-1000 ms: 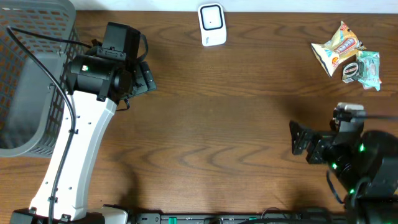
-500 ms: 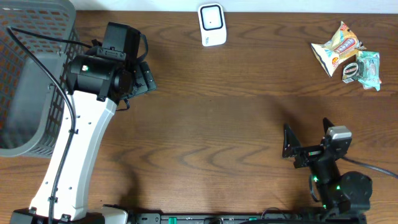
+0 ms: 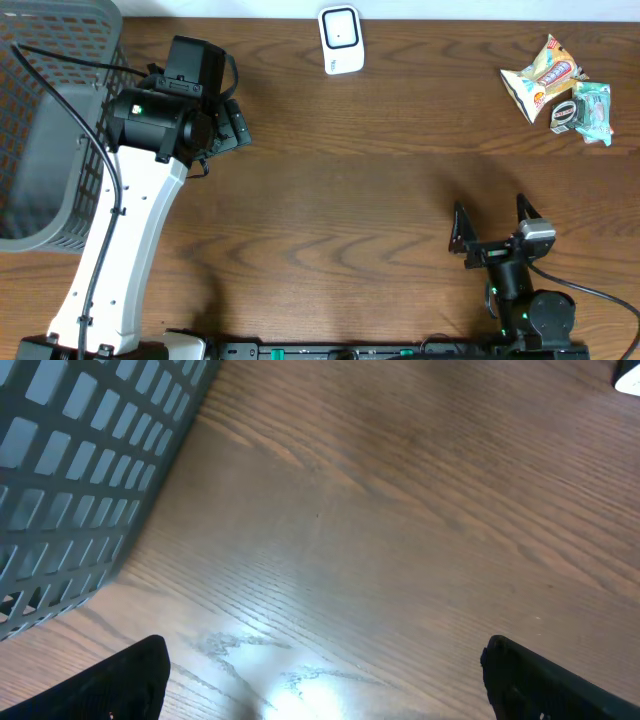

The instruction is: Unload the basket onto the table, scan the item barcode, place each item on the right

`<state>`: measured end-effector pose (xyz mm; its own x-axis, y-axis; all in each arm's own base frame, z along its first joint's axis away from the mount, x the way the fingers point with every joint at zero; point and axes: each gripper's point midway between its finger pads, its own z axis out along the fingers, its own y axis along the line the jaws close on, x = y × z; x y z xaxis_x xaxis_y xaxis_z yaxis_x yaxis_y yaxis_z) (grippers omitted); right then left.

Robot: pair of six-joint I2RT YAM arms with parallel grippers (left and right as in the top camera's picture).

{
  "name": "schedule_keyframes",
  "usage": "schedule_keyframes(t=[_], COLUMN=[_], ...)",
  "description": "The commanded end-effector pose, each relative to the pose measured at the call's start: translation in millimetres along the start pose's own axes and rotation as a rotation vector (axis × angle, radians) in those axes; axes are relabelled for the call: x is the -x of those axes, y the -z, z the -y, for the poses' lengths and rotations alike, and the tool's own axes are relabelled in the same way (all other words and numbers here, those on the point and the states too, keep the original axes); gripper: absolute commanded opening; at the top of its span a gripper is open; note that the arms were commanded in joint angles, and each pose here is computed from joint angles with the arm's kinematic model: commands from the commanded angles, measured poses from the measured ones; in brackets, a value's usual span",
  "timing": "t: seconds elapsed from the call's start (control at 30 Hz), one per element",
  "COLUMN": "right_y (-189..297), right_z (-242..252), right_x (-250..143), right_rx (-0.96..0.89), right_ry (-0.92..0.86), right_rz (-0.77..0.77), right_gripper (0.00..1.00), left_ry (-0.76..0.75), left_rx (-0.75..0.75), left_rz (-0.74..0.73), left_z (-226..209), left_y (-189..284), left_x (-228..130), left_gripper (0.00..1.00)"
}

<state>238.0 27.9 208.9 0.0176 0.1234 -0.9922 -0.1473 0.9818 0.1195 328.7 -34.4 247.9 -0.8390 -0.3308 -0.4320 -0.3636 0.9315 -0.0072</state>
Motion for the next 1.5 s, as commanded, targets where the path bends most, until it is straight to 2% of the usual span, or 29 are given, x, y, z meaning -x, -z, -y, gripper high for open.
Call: schedule_keyframes(t=[0.0, 0.27, 0.43, 0.67, 1.47], right_y=[-3, -6, -5, -5, -4], right_z=[2, 4, 7, 7, 11], right_x=[-9, -31, -52, -52, -52], right_rx=[-0.006, -0.01, -0.02, -0.015, -0.039], right_ry=[0.009, 0.053, 0.071, 0.136, 0.093], right_rz=[0.01, -0.023, -0.109, -0.109, -0.109], right_gripper=[0.99, 0.99, 0.99, 0.99, 0.99], left_ry=[-0.006, -0.006, -0.006, -0.006, -0.006], left_rx=[0.011, 0.011, 0.011, 0.011, 0.011], left_rz=[0.009, 0.009, 0.009, 0.009, 0.009], left_z=[-2, -2, -2, -2, -2], left_y=[1, 1, 1, 1, 1], left_x=[3, 3, 3, 3, 3], left_gripper=[0.98, 0.98, 0.98, 0.98, 0.98])
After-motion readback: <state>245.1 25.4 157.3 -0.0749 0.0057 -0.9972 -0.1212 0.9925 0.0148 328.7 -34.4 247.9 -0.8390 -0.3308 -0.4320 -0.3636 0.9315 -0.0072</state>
